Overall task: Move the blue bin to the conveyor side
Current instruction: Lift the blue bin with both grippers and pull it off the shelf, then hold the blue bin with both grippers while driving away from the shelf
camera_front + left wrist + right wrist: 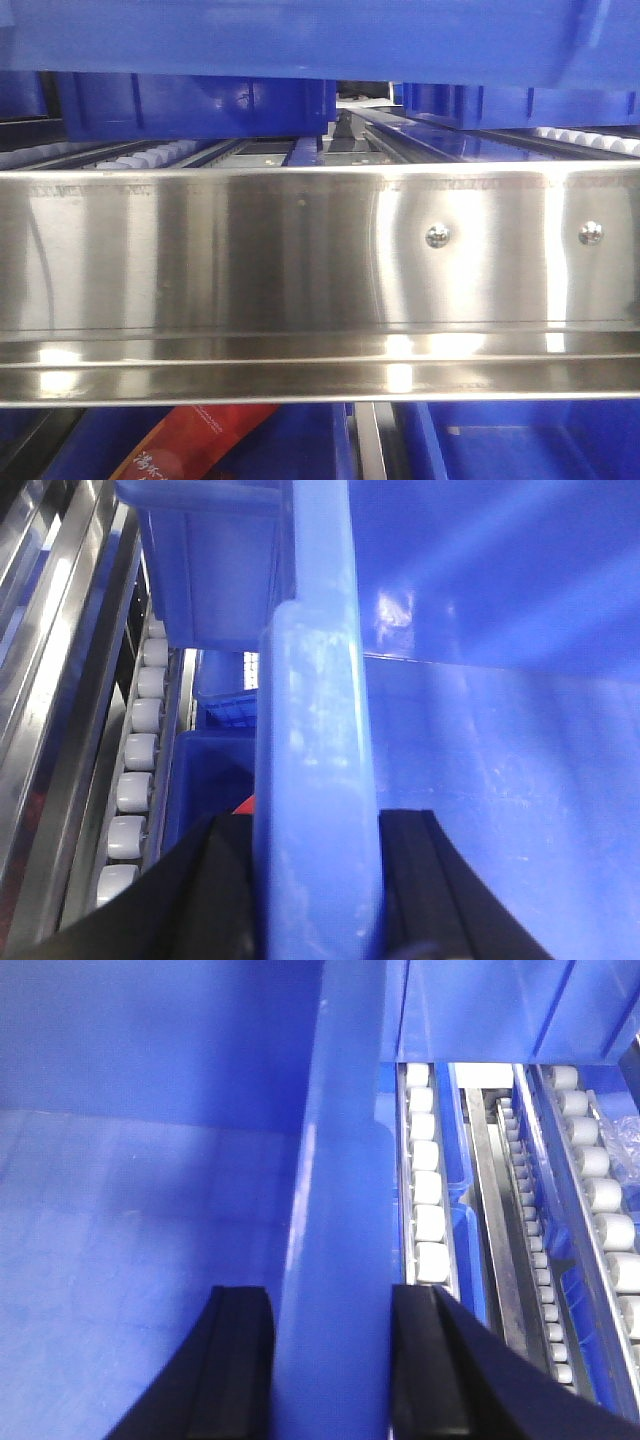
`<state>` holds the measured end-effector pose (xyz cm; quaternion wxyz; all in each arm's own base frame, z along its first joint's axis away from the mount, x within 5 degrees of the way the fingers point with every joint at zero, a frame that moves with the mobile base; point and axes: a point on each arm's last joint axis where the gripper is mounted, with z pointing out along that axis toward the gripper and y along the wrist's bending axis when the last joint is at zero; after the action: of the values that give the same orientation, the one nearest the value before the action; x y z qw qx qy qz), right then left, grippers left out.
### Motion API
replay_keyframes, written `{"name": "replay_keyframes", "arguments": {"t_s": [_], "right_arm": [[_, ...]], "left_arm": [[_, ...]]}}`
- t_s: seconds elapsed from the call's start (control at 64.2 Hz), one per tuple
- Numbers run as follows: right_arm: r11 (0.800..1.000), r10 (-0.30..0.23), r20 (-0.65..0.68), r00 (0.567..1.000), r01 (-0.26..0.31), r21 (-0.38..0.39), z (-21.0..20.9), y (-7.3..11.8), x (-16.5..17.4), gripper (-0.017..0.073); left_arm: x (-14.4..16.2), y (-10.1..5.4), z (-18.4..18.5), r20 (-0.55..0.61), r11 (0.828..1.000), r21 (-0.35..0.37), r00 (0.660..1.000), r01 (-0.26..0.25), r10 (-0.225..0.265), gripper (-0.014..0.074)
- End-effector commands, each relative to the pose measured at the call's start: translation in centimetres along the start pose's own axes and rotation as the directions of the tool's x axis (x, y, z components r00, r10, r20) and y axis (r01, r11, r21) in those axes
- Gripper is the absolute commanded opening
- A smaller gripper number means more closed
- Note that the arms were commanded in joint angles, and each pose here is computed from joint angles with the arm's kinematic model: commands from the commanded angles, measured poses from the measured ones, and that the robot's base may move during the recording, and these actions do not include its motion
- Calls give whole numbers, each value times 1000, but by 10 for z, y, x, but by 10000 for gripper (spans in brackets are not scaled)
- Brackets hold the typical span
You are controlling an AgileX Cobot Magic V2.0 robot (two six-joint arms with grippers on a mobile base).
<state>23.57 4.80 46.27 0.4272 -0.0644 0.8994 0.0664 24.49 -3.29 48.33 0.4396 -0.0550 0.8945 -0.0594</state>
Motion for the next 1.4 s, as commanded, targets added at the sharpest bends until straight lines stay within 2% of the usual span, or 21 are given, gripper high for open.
{"name": "replay_keyframes", "arguments": {"t_s": [0.0, 0.093, 0.951, 1.387], "right_arm": [[1000, -19, 145, 989, 18, 8, -18, -1, -12, -89], [1000, -19, 145, 989, 18, 8, -18, -1, -12, -89], [1000, -19, 145, 989, 18, 8, -18, -1, -12, -89], [1000, -19, 143, 989, 18, 8, -17, -1, -12, -89]], "left_arm": [[-5, -1, -15, 73, 1000, 19, 997, -9, 8, -19], [0, 0, -15, 26, 1000, 6, 1000, -9, 8, -19], [0, 0, -15, 26, 1000, 6, 1000, -9, 8, -19], [4, 1, -15, -20, 1000, -7, 1000, -9, 8, -19]]}}
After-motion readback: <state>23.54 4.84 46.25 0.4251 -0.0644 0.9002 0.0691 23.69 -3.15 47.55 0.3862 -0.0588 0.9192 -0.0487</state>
